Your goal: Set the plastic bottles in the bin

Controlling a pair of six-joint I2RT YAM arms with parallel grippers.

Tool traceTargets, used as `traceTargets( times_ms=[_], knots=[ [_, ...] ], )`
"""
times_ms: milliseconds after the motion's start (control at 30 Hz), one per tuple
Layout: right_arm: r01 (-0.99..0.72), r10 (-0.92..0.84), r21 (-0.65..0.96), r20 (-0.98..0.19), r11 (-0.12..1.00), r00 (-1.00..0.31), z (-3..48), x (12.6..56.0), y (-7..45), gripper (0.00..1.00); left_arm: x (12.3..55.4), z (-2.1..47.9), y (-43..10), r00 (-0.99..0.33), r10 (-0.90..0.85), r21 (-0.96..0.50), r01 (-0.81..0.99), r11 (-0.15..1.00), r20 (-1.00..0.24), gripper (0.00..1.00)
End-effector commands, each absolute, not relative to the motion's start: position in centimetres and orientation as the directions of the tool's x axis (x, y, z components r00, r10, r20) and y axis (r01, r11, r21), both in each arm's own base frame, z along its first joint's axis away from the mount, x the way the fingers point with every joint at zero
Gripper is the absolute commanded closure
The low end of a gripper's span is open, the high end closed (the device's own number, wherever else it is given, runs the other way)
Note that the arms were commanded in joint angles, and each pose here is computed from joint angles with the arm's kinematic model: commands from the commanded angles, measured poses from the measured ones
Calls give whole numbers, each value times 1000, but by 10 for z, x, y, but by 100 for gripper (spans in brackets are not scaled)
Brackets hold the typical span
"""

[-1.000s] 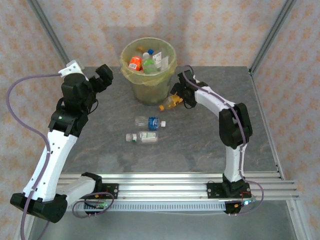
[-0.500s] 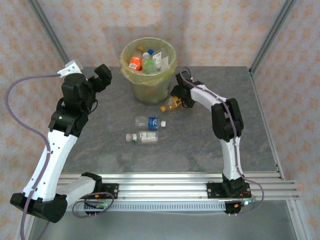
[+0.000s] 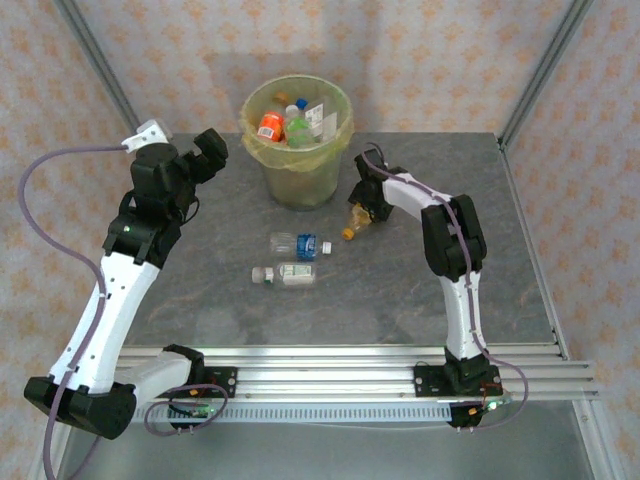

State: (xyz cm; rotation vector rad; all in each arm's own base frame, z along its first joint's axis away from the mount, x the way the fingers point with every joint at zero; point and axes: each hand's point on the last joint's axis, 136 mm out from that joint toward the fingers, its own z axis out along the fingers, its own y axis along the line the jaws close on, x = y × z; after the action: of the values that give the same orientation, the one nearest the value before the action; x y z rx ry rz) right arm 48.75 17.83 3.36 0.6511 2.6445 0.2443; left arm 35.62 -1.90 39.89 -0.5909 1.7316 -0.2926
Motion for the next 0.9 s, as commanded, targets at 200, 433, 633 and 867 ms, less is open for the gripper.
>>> traceTargets(
  times_ms=[200,433,633,867],
  knots=[
    [377,477,321,-333,869,-814,50,466,172,45,363,403,-30,-198,-530,-494,-203,845,-825,0],
    [328,474,384,-391,863,-789,93,460,171,57,369,396,-42,-251,-528,-501,-166,849,-811,0],
    [276,477,446,-440,851,-761,135,452,171,60,371,394,-45,-264,-528,-503,-160,849,-807,0],
    [157,454,516,-521,842,-723,205,444,175,61,372,391,-45,-272,-526,-500,-165,850,-806,0]
  ],
)
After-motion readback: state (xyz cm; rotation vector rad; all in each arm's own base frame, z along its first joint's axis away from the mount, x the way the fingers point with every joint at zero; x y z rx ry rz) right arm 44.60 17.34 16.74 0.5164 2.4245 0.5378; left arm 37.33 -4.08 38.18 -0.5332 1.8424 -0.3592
